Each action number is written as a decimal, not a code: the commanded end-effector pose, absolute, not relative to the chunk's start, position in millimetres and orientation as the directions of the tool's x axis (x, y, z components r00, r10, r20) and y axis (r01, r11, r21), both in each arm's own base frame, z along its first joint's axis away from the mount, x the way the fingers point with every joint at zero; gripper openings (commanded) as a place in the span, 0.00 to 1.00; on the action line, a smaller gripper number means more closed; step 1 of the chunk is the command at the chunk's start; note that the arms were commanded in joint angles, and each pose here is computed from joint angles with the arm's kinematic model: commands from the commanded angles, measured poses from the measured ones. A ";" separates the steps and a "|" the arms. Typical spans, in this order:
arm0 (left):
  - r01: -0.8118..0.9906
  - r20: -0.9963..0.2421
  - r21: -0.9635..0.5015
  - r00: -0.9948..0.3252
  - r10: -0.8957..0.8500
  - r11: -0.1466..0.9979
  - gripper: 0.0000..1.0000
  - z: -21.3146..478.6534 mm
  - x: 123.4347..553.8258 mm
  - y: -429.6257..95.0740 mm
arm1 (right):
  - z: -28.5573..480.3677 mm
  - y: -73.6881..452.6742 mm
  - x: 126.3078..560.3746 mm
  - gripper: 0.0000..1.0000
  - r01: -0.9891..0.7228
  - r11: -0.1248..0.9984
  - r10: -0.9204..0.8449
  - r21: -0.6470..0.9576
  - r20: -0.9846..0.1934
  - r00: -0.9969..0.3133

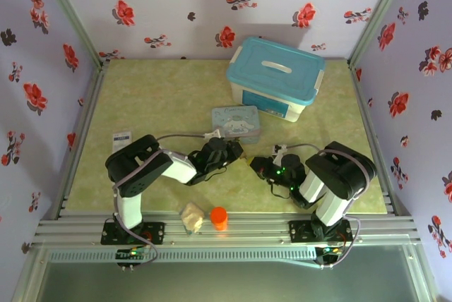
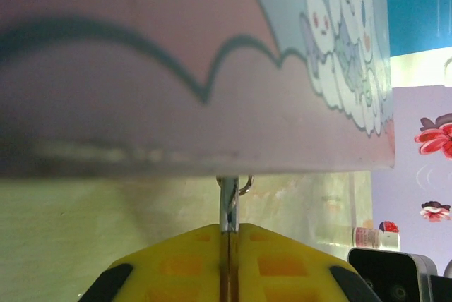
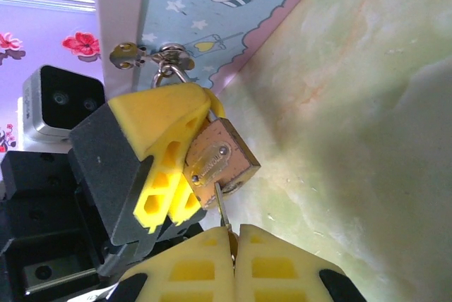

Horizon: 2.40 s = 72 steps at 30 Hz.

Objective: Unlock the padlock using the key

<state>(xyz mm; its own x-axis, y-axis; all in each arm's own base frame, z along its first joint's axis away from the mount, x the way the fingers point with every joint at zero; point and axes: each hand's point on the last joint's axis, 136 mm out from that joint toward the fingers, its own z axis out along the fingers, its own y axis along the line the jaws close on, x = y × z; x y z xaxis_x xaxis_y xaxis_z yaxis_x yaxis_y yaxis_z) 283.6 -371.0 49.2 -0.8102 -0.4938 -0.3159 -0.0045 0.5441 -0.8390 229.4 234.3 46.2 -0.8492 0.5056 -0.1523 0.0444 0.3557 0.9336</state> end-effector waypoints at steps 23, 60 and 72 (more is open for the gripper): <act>-0.036 -0.281 -0.856 -0.805 -0.523 0.516 0.00 44.4 288.6 -366.8 | 42.4 235.5 221.9 0.00 0.010 0.390 0.497 0.921 -0.201 -0.844; -0.040 -0.275 -0.863 -0.798 -0.536 0.503 0.00 43.3 286.5 -359.6 | 47.4 248.1 230.4 0.00 -0.035 0.406 0.504 0.913 -0.256 -0.825; -0.054 -0.245 -0.881 -0.797 -0.552 0.470 0.00 43.8 284.9 -357.5 | 49.4 245.6 235.7 0.00 -0.029 0.403 0.526 0.915 -0.257 -0.810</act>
